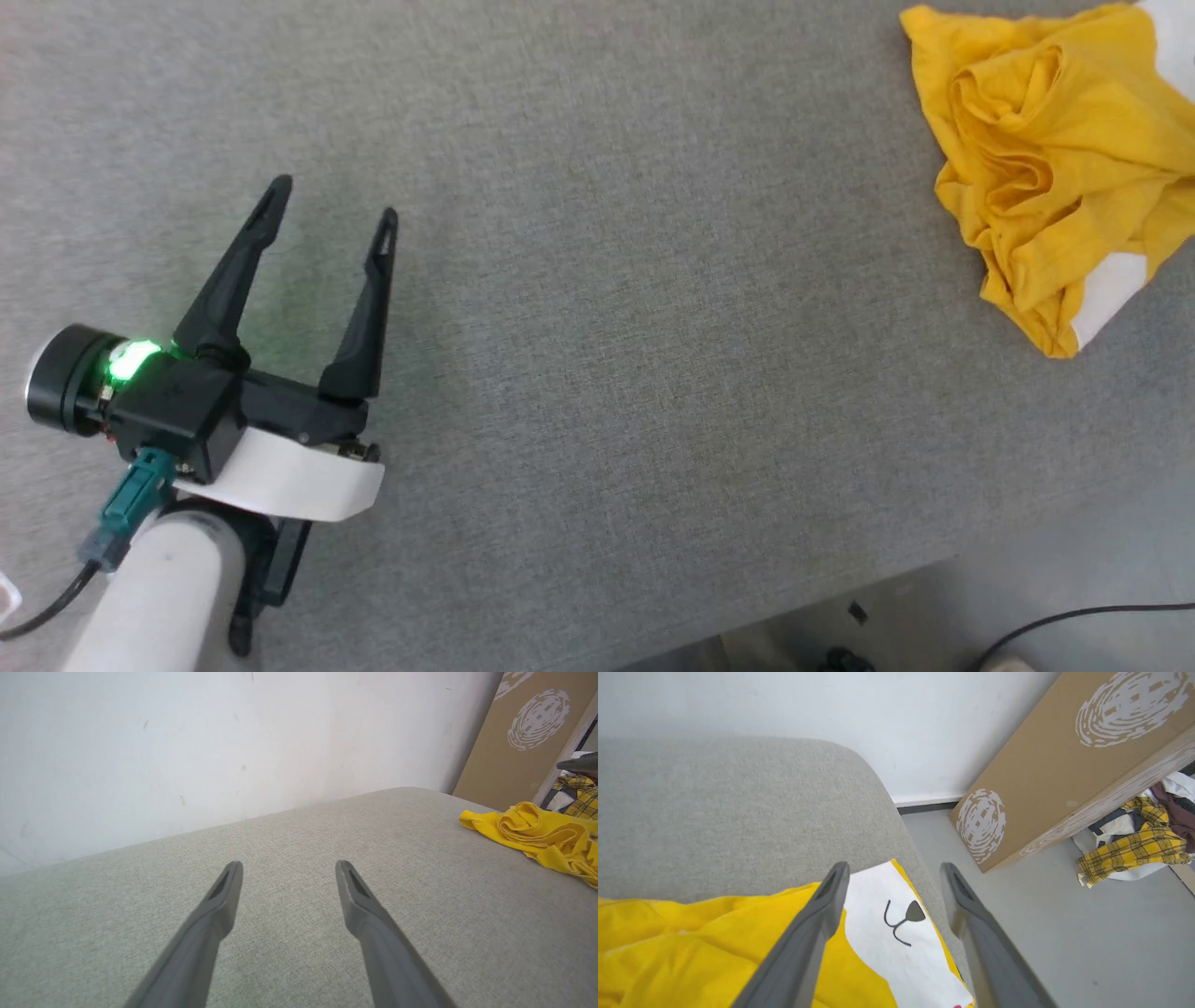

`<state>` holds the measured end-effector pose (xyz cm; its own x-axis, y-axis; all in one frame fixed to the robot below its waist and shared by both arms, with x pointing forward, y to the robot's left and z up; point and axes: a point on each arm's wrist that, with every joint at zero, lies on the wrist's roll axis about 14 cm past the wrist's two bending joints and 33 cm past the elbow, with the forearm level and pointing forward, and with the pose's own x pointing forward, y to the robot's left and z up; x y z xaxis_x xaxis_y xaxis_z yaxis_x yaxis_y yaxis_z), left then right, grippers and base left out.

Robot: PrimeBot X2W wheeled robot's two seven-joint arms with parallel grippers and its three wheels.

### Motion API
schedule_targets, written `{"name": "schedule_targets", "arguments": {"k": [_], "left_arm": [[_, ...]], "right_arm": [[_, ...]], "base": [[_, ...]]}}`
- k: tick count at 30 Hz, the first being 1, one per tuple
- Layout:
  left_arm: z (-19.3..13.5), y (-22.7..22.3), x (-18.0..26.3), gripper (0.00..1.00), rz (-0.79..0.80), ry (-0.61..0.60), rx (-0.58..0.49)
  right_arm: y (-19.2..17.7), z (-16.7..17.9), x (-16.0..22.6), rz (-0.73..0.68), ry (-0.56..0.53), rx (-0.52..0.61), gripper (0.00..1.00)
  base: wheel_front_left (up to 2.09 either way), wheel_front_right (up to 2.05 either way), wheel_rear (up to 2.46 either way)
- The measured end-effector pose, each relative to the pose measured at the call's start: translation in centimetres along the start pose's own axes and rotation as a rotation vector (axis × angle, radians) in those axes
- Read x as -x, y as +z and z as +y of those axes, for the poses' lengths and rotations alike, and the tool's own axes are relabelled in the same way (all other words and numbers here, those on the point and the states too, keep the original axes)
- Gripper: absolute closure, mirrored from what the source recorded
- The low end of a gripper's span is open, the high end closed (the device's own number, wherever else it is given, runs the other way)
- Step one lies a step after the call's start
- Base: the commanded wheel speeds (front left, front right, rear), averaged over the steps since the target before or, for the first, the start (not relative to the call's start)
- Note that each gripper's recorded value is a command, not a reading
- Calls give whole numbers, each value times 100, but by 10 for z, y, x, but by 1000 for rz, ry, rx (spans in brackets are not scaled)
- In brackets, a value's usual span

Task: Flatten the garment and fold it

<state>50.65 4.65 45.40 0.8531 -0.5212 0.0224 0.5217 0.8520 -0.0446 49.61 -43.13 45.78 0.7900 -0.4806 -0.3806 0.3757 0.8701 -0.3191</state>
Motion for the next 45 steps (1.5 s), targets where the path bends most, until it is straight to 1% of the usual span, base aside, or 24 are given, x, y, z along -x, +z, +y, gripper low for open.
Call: {"name": "schedule_targets", "arguments": {"k": [4, 7, 13, 17, 20, 28, 33, 39, 45], "left_arm": [[7, 16, 6, 0, -56, 63, 4], [14, 29, 13, 0, -98, 112, 10], [23, 46, 40, 0, -128, 209, 19], [28, 54, 62, 0, -131, 282, 45], [30, 62, 79, 0, -138, 324, 38], [41, 87, 117, 0, -177, 412, -33], [39, 95, 135, 0, -188, 440, -50], [36, 98, 157, 0, -183, 470, -77], [37, 103, 175, 0, -194, 504, -82]], "right_arm": [[28, 5, 10, -137, 19, -97, 0], [38, 16, 23, -206, 56, -156, 0], [38, 36, 58, -275, 134, -235, 0], [34, 53, 88, -319, 187, -275, 0], [30, 65, 110, -342, 217, -319, 0], [34, 87, 158, -412, 295, -342, 0], [32, 96, 185, -438, 340, -325, 0], [26, 102, 209, -470, 391, -376, 0], [18, 105, 221, -484, 410, -382, 0]], "base": [[0, 0, 0], [0, 0, 0], [0, 0, 0], [0, 0, 0], [0, 0, 0], [0, 0, 0], [0, 0, 0], [0, 0, 0], [0, 0, 0]]}}
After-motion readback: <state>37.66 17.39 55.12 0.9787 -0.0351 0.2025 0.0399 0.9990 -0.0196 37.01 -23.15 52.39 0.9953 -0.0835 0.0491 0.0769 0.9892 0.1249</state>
